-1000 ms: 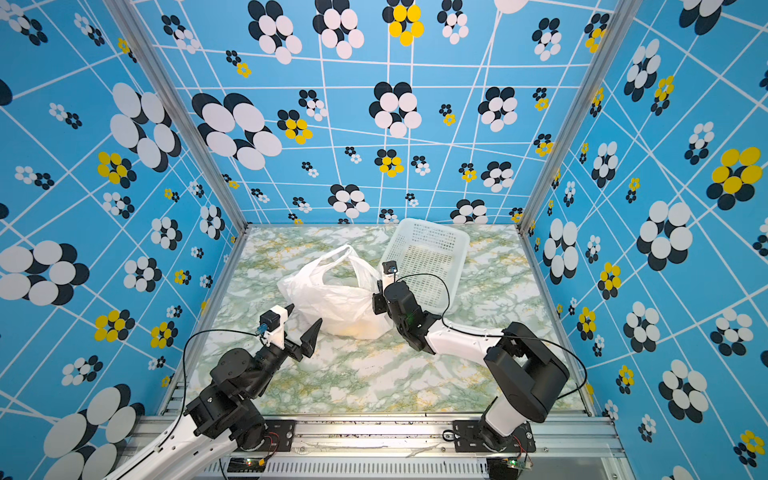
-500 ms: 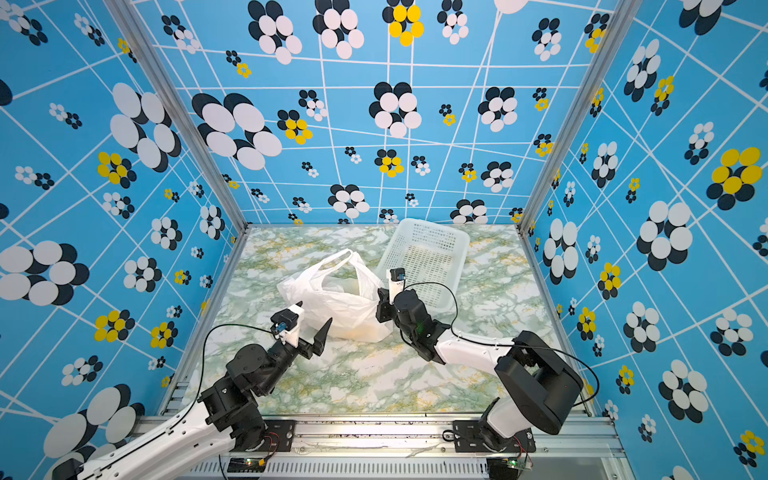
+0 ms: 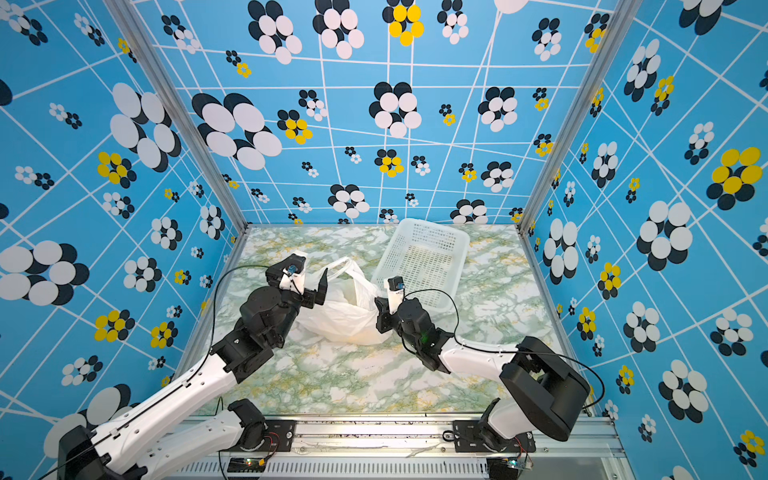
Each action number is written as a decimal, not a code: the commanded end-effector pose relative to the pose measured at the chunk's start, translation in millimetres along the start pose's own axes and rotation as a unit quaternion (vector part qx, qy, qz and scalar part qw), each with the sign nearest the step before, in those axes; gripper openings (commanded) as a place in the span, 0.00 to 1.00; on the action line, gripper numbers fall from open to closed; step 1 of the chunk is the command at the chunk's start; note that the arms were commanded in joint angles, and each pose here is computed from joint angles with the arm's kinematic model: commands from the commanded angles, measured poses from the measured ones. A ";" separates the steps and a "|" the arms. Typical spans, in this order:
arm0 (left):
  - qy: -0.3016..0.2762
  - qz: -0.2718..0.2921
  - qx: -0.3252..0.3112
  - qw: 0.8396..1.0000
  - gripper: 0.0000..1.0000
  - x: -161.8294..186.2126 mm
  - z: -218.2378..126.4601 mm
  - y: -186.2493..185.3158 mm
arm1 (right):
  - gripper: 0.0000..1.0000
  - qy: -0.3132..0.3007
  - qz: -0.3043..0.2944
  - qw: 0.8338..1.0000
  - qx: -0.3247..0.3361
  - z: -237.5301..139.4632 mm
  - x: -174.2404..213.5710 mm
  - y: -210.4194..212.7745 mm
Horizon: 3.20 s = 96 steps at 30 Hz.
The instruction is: Untie the knot of the plastic bag and take out the fruit
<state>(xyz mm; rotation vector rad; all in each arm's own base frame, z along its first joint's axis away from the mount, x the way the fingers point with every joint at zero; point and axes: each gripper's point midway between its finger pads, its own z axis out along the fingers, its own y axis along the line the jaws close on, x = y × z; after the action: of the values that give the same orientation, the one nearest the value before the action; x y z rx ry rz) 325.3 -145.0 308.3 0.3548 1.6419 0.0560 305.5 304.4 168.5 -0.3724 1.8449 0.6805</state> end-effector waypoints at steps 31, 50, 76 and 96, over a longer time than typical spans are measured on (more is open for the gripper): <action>0.059 -0.048 0.119 0.990 0.99 43.1 -26.0 -25.2 | 0.01 -0.015 -0.013 1.000 -0.017 10.5 -6.2 12.6; 0.087 0.005 0.013 0.996 0.05 42.2 28.4 -5.7 | 0.02 -0.016 -0.009 0.999 -0.030 7.3 -2.3 14.8; 0.017 -0.076 -0.006 0.997 0.00 33.7 -25.6 24.4 | 0.81 0.091 -0.087 0.986 0.109 78.9 -23.0 -7.2; 0.038 -0.094 -0.027 0.995 0.00 45.3 -20.2 33.4 | 0.72 0.058 -0.084 0.990 0.092 68.1 -59.3 4.5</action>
<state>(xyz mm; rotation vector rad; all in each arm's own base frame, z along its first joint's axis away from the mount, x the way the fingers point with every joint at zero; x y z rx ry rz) 308.9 -100.9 275.4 0.1806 1.7377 -0.0213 373.0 349.8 189.4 -0.4750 1.9722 0.3778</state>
